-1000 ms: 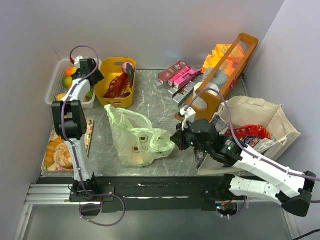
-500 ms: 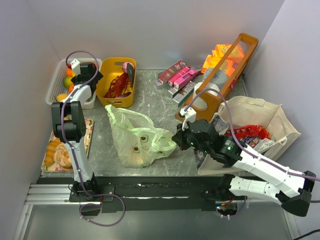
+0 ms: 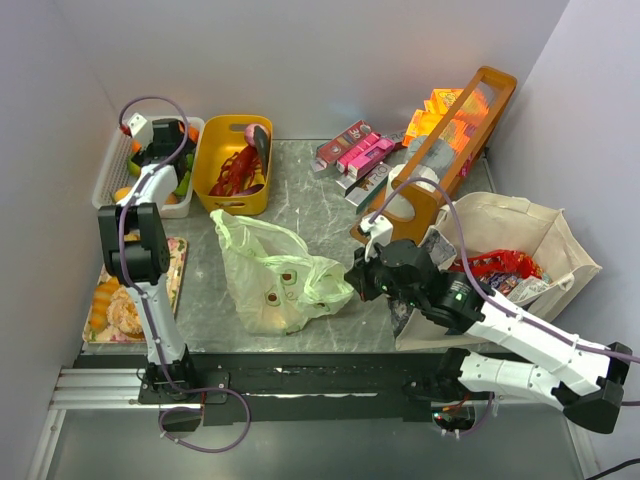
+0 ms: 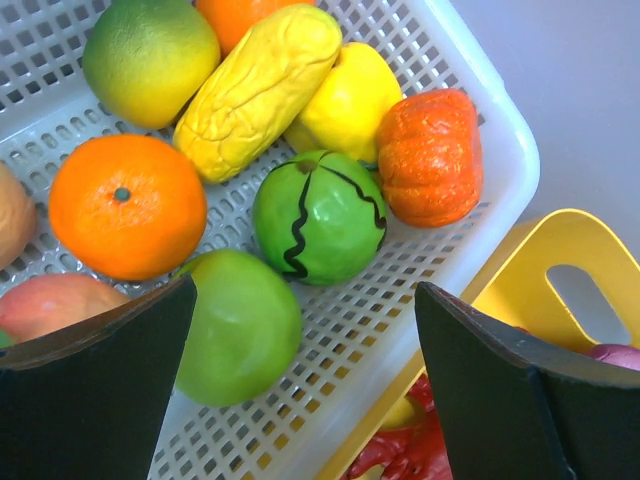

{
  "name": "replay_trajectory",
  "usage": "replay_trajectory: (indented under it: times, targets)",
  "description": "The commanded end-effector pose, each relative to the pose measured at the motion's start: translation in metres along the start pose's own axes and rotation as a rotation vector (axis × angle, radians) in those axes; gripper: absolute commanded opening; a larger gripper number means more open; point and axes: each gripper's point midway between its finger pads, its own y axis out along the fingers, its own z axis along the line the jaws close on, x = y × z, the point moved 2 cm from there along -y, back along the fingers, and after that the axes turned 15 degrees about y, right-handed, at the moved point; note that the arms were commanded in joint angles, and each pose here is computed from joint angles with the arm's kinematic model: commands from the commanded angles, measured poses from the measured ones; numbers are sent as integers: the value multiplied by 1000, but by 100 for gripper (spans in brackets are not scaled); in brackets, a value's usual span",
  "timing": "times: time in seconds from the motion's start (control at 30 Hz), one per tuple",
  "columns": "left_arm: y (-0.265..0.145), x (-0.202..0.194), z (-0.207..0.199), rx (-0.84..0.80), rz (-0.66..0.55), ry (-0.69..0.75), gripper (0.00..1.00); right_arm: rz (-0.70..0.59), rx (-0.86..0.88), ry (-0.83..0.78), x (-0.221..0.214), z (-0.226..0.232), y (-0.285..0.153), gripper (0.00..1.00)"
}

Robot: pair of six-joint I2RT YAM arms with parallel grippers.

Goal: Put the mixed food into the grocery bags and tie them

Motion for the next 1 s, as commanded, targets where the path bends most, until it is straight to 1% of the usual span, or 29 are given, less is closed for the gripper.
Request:
replay_trajectory:
  times: [0.0, 0.1, 0.23, 0.4, 0.5, 0.57, 0.63, 0.7, 0.73, 0.8, 0.83, 0.87, 0.9, 0.97]
  targets:
    - [11, -3, 5, 21, 51, -1, 96, -30, 1, 10, 4, -3, -6, 0]
    - [20, -19, 4, 4, 118, 3, 93, -31, 5, 12, 2, -3, -7, 0]
    - [27, -37, 5, -2, 184, -7, 93, -35, -1, 15, 1, -6, -9, 0]
    - [30, -54, 8, 15, 236, -24, 96, -43, 5, 18, 2, -5, -11, 0]
    - [31, -64, 7, 4, 266, -38, 96, -43, 7, 17, 2, -5, -11, 0]
    - [30, -68, 6, -9, 278, -42, 95, -45, 4, 15, 2, -6, -10, 0]
    - [29, -72, 5, -37, 288, -39, 86, -46, 3, 14, 2, -6, -10, 0]
    - [29, -75, 5, -45, 292, -32, 75, -48, 5, 13, 3, -5, -10, 0]
    - [27, -75, 5, -50, 294, -24, 59, -49, 6, 13, 3, -5, -10, 0]
    - [24, -73, 2, -75, 286, -25, 45, -50, 4, 10, 2, -6, -8, 0]
    - [17, -64, -5, -121, 263, -36, 34, -45, 2, 9, 2, -6, -7, 0]
    - [11, -57, -10, -143, 244, -42, 29, -43, 1, 9, 2, -6, -7, 0]
    - [1, -39, -15, -169, 210, -55, 27, -45, 4, 8, 3, -5, -7, 0]
    - [-13, -20, -29, -239, 165, -51, 27, -44, 3, 6, 3, -5, -7, 0]
